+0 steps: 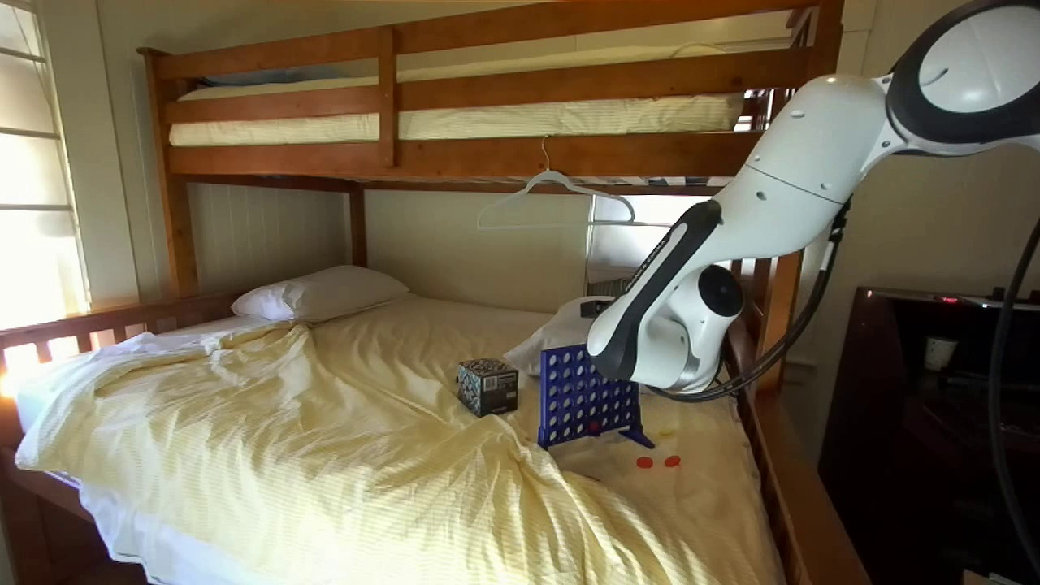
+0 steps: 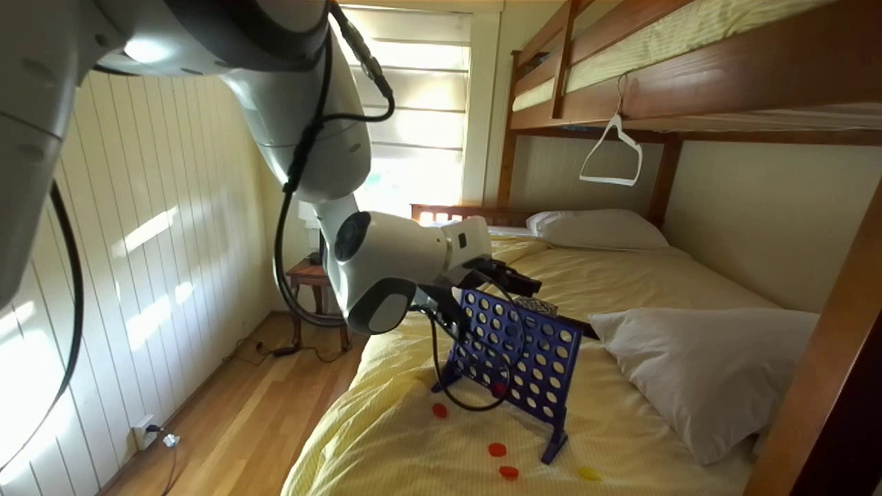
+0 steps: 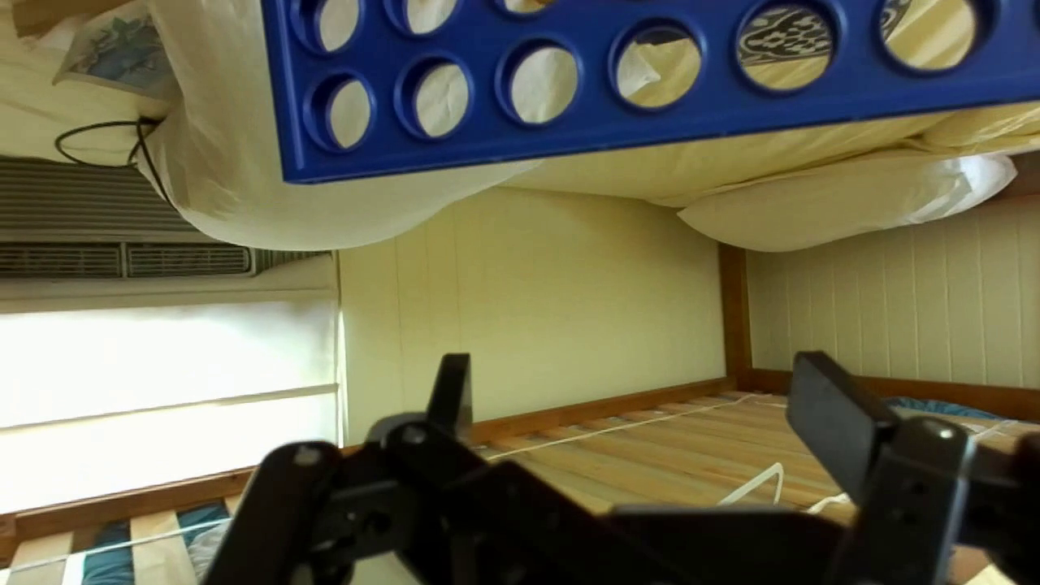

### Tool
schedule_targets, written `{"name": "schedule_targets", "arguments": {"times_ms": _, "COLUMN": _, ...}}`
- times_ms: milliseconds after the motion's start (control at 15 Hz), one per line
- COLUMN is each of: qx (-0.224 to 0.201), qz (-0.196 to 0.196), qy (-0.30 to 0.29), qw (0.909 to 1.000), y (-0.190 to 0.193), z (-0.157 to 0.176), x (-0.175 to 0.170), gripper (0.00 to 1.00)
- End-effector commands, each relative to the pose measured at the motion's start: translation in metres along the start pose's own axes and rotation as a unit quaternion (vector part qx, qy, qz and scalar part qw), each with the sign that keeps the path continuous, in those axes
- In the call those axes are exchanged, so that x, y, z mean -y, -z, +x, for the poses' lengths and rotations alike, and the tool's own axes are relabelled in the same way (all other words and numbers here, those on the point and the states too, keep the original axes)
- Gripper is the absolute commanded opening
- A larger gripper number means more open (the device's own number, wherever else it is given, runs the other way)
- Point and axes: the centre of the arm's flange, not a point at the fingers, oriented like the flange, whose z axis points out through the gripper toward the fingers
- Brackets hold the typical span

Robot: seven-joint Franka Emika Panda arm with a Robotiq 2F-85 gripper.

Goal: Put one orange chip in the blue game board.

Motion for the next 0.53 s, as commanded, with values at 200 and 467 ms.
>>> {"name": "schedule_targets", "arguments": {"times_ms": 200, "qx": 0.098, "qz": 0.019, "qy": -0.002, "qw": 0.995, "y": 0.04, "z": 0.028, "x": -0.051, "gripper": 1.0}}
{"name": "schedule_targets", "arguments": {"times_ms": 467, "qx": 0.145, "qz": 0.027, "qy": -0.013, "qw": 0.989, "y": 0.051, "z": 0.033, "x": -0.078, "gripper": 1.0}}
